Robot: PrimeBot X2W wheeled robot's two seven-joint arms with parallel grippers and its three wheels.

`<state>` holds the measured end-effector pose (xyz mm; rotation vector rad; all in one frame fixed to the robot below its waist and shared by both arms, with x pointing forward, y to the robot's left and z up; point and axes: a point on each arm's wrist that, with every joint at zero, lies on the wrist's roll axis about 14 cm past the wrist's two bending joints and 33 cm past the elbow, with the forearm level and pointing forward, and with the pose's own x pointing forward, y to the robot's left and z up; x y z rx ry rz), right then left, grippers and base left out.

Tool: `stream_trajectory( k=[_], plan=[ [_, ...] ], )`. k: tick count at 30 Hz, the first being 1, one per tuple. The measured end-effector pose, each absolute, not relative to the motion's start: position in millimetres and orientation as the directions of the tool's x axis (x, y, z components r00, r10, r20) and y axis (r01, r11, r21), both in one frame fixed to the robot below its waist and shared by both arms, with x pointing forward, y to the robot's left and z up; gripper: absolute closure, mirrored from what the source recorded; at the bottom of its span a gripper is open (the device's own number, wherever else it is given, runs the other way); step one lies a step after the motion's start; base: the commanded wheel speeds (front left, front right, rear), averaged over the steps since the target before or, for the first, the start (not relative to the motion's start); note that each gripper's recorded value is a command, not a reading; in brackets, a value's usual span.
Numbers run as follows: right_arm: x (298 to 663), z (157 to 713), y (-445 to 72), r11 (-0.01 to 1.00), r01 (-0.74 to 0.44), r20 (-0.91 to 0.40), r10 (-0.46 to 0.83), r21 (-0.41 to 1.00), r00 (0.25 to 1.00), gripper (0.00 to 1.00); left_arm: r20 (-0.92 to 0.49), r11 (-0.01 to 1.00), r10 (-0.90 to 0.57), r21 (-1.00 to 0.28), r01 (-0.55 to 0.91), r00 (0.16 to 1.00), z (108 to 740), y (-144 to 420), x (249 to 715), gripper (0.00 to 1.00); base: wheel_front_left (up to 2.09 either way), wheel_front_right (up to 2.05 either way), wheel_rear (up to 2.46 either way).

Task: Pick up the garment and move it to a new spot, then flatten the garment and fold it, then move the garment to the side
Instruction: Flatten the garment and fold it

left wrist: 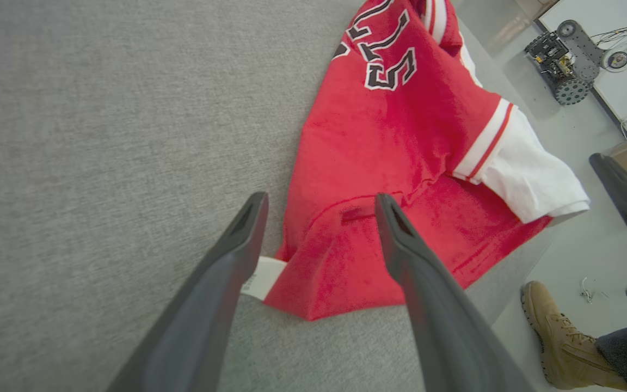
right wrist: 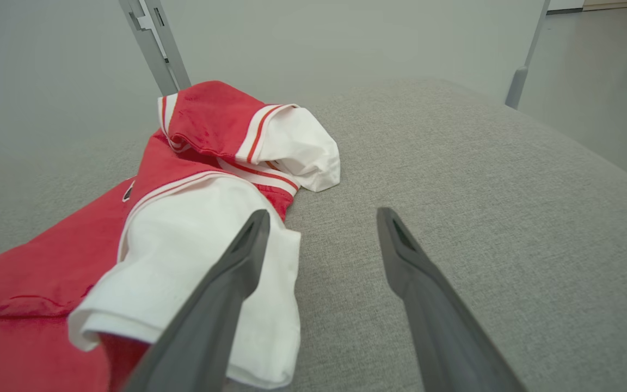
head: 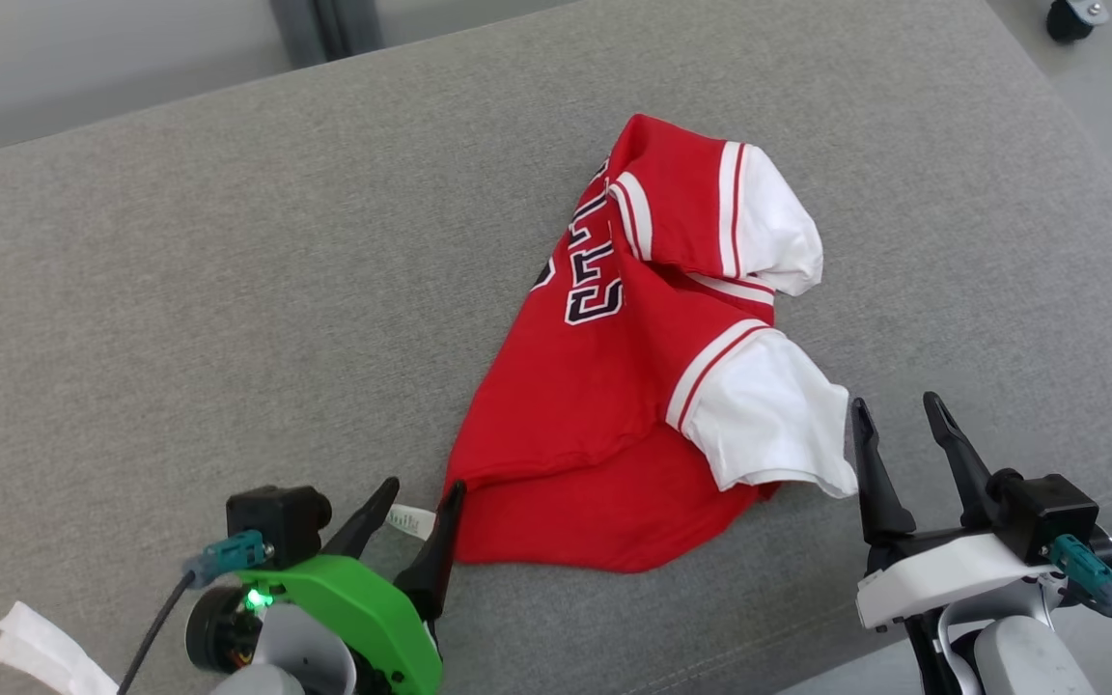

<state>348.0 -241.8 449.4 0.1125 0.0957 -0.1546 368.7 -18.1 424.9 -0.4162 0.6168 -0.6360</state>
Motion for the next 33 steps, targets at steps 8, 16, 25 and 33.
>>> stream_trajectory(
  k=[8,16,25,33],
  plan=[
    [361,448,-225,0.989,0.101,-0.102,-0.09,0.105,0.991,0.0,-0.496,0.761,-0.62,-0.571,0.309,0.608,390,-3,349,0.0,0.0,0.0,0.0],
    [362,446,-226,0.99,0.104,-0.107,-0.093,0.097,0.99,0.0,-0.46,0.712,-0.66,-0.635,0.299,0.594,374,-20,357,0.52,0.0,0.0,0.0],
    [349,449,-241,0.984,0.152,-0.106,-0.142,0.097,0.984,0.0,-0.333,0.765,-0.583,-0.532,0.363,0.741,403,4,414,1.0,0.0,0.0,0.0],
    [341,448,-238,0.982,0.15,-0.109,-0.138,0.11,0.984,0.0,-0.092,0.818,-0.575,-0.064,0.572,0.813,510,20,478,1.0,0.0,0.0,0.0]
  ],
)
